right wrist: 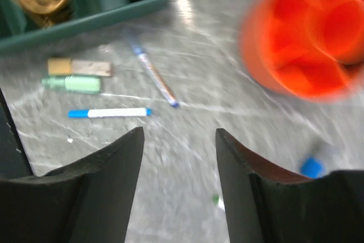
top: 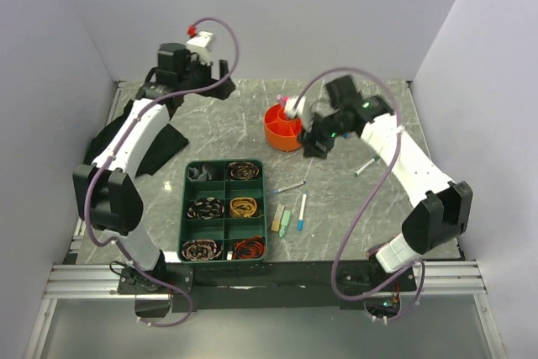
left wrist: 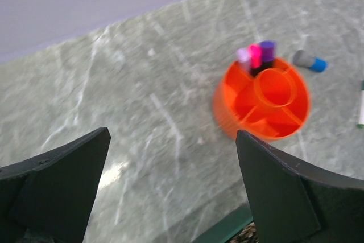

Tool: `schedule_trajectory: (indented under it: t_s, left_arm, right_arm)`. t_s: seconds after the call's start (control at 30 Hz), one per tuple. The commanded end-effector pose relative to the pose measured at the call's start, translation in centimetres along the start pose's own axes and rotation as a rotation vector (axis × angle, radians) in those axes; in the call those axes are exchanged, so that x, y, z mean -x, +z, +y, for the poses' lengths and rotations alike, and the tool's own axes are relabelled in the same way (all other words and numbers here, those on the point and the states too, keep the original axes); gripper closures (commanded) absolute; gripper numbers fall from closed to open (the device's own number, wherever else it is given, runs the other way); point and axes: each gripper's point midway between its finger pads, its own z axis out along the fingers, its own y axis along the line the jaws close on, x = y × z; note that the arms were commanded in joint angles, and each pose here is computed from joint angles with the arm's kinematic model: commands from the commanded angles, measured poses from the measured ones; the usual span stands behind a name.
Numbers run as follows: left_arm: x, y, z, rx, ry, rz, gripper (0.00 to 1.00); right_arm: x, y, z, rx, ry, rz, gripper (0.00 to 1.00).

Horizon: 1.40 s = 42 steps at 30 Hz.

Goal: Sort the stationery into containers
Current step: Pick up the pen from the center of the board.

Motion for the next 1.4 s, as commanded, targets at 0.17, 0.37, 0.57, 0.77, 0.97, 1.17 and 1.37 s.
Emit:
schedule_trajectory:
  t_s: [0.17,0.37,0.57,0.77,0.97,1.17,1.37]
  left_arm:
    - [0.9,-4.7,2.6,0.060,-0.029,-0.094,0.01]
    - [-0.3,-6.7,3.6,0.105,-0.036,-0.088,0.01]
    - [-1.0,-8.1,4.6,0.143,-0.043,-0.087,0.01]
    - [-1.3,-8.8,5.4,0.164,-0.056,-0.088,0.01]
    - [-1.7,-8.7,6.0,0.177,-0.069,-0.081,0.01]
    - [-2.1,-8.3,6.4,0.178,-0.080,-0.070,0.01]
    - [-2.4,-8.2,6.5,0.183,-0.082,-0.064,0.01]
  right_arm:
    - [-2.6,8.3,5.1,0.176,-0.307,0.081,0.51]
    - [-2.6,12.0,5.3,0.215,-0.357,0.079,0.55]
    - [-3.0,14.5,6.2,0.255,-0.392,0.067,0.55]
    - [-4.4,16.0,6.4,0.284,-0.443,0.102,0.55]
    - [-5.7,16.6,6.8,0.312,-0.477,0.128,0.55]
    - [-6.5,17.7,6.8,0.283,-0.503,0.171,0.56]
    - [-7.3,18.6,6.5,0.253,-0.507,0.221,0.56]
